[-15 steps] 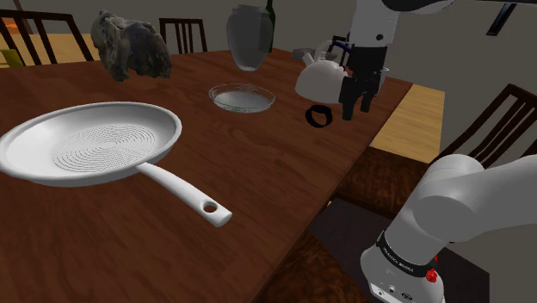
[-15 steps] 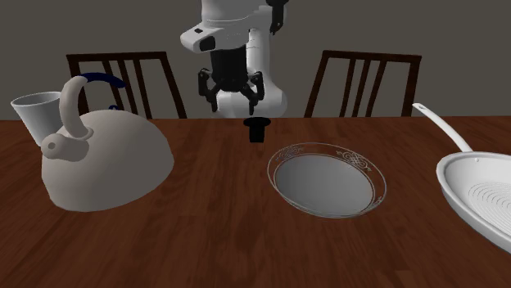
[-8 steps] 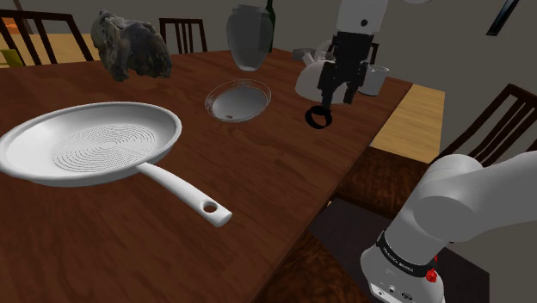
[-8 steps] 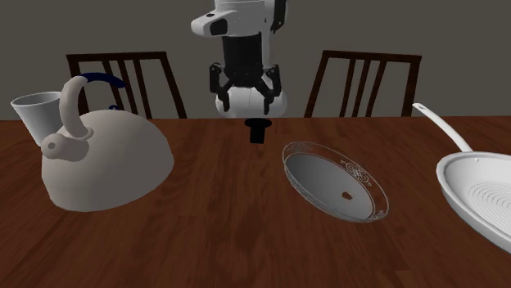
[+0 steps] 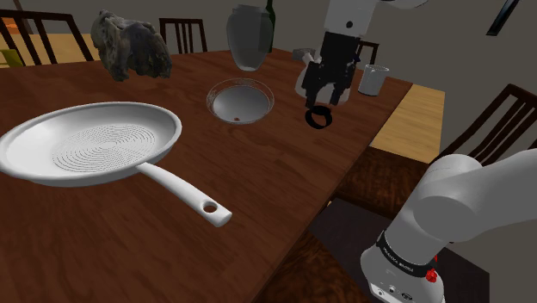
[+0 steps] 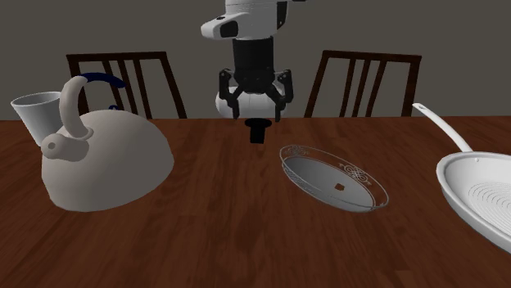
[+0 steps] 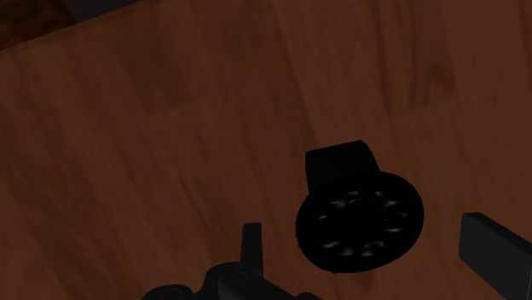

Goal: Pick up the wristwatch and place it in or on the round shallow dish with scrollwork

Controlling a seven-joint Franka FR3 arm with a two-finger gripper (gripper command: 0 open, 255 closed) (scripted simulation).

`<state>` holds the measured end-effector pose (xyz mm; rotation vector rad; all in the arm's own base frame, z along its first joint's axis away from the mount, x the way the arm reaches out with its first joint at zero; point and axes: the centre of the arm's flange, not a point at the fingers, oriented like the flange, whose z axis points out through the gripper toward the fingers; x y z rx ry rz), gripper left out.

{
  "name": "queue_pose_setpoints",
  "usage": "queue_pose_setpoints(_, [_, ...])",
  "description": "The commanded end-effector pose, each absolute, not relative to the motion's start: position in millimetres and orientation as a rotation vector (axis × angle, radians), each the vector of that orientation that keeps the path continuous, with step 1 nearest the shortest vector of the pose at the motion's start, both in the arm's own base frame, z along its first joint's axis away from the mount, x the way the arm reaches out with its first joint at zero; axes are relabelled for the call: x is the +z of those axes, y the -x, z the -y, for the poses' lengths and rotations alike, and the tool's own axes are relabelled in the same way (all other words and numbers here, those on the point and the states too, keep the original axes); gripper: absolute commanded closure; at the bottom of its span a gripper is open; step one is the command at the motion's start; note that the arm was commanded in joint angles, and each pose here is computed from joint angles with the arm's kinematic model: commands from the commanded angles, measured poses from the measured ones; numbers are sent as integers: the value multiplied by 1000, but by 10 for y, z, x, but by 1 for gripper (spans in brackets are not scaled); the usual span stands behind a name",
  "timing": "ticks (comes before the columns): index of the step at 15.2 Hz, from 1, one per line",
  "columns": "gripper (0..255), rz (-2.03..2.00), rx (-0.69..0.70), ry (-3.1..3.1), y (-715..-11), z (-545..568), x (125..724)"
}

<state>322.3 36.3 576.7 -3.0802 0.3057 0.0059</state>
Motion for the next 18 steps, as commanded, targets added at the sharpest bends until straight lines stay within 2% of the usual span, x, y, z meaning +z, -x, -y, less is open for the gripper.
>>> queue_pose_setpoints(1, [0, -306, 5, 3080, -3226, -369, 5662])
queue_pose_setpoints(9, [0, -306, 5, 3080, -3226, -370, 5633])
queue_pose_setpoints(10, [255, -306, 5, 3080, -3226, -370, 5633])
queue_pose_setpoints(18, [255, -306, 5, 3080, -3226, -369, 5633])
